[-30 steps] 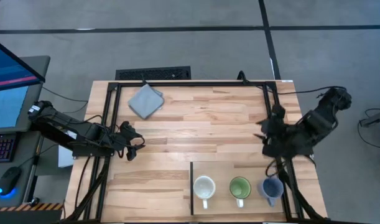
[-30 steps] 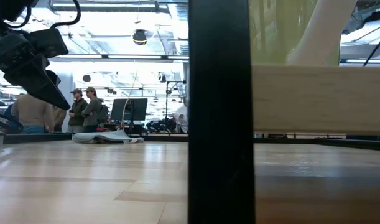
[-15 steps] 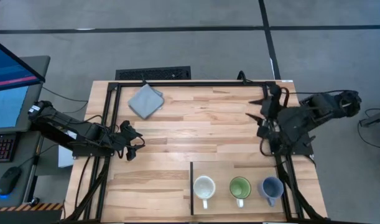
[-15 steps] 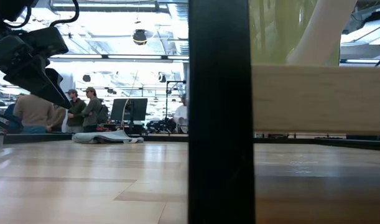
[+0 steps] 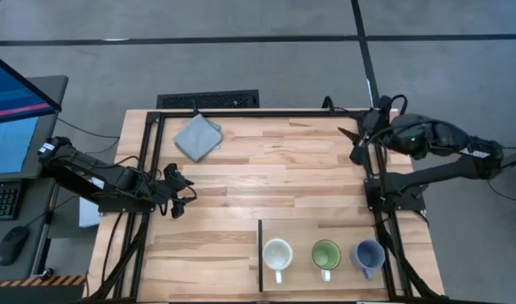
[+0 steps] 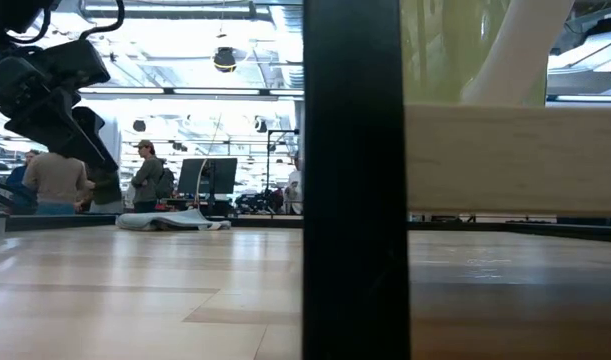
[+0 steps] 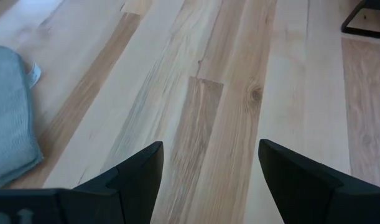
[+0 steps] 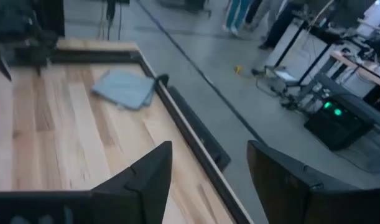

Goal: Stack small to large cups/mugs on shelf
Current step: Return to Home Position

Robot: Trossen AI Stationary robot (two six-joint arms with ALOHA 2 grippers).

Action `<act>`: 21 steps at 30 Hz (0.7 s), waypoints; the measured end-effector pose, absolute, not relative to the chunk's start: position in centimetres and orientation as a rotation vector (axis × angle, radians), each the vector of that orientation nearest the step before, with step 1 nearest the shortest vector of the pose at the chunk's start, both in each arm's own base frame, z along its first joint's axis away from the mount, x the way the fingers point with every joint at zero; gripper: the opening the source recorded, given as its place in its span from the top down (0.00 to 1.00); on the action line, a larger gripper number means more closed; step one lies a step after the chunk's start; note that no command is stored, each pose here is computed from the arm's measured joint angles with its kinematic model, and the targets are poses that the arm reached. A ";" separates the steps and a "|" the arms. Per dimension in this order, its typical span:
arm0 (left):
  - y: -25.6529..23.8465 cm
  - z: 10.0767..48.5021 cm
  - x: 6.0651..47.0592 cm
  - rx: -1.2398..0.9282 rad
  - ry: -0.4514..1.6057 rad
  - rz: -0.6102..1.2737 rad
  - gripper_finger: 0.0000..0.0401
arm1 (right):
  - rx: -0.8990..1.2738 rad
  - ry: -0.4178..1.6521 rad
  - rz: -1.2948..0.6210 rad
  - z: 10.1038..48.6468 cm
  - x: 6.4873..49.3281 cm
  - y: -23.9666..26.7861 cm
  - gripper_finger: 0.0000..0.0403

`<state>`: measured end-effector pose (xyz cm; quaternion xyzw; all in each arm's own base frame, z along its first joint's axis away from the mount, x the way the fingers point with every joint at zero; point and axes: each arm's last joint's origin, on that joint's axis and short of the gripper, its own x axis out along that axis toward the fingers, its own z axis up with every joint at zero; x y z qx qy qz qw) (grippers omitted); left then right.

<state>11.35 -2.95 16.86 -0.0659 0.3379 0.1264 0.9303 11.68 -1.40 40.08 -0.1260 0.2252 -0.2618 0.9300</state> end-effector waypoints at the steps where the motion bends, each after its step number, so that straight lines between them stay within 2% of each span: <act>1: -3.0 16.9 11.4 -0.126 0.690 0.254 0.37 | -0.253 0.444 -0.533 39.8 11.6 -1.6 0.43; 13: -3.2 17.6 12.0 -0.027 0.615 0.188 0.37 | -0.262 0.299 -0.596 34.5 12.0 -4.8 0.43; 21: -3.2 17.7 12.1 0.052 0.610 0.160 0.37 | -0.234 0.297 -0.768 31.7 10.1 -7.2 0.43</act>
